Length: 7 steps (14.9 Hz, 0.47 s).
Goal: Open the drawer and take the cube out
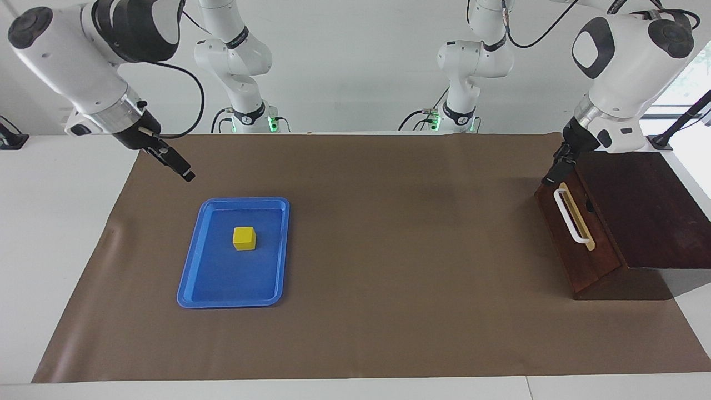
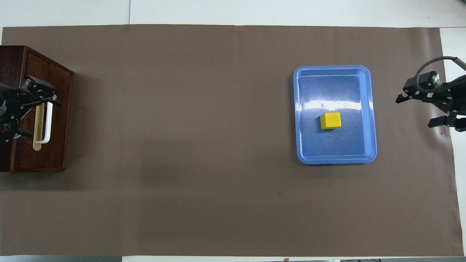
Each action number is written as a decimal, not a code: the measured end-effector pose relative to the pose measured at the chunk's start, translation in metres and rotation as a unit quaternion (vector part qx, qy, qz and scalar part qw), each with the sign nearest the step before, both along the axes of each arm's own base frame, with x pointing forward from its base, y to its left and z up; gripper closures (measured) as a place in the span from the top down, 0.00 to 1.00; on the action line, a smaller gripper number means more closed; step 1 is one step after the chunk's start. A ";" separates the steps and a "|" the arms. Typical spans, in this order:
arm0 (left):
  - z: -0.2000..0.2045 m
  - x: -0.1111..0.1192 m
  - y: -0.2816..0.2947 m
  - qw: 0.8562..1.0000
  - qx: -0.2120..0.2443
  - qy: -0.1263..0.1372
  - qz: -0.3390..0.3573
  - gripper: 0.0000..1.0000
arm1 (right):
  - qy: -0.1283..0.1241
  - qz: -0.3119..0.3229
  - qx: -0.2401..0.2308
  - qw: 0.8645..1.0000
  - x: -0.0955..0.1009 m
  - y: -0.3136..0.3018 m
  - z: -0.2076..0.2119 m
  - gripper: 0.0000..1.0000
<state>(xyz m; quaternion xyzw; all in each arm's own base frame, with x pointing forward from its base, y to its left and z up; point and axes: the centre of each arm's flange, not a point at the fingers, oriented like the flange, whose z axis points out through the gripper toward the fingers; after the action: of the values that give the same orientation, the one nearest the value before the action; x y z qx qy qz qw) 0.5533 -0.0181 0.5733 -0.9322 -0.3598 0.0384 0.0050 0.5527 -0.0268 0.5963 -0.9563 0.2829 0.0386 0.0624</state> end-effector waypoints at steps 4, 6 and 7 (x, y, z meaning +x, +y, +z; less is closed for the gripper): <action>0.003 -0.005 -0.005 0.990 -0.014 0.004 -0.143 1.00 | -0.016 0.122 -0.021 0.992 -0.020 0.021 0.023 1.00; 0.002 -0.007 -0.020 0.982 -0.017 0.010 -0.189 1.00 | -0.016 0.177 -0.026 0.984 -0.019 0.023 0.019 1.00; 0.001 -0.009 -0.025 0.977 -0.019 0.014 -0.213 1.00 | -0.017 0.204 -0.027 0.978 -0.019 0.022 0.017 1.00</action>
<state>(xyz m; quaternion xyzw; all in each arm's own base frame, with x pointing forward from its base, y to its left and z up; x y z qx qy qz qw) 0.5444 -0.0434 0.5746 -0.9867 -0.1523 0.0562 0.0001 0.5337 -0.0051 0.6136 -0.9958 0.0816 0.0265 0.0325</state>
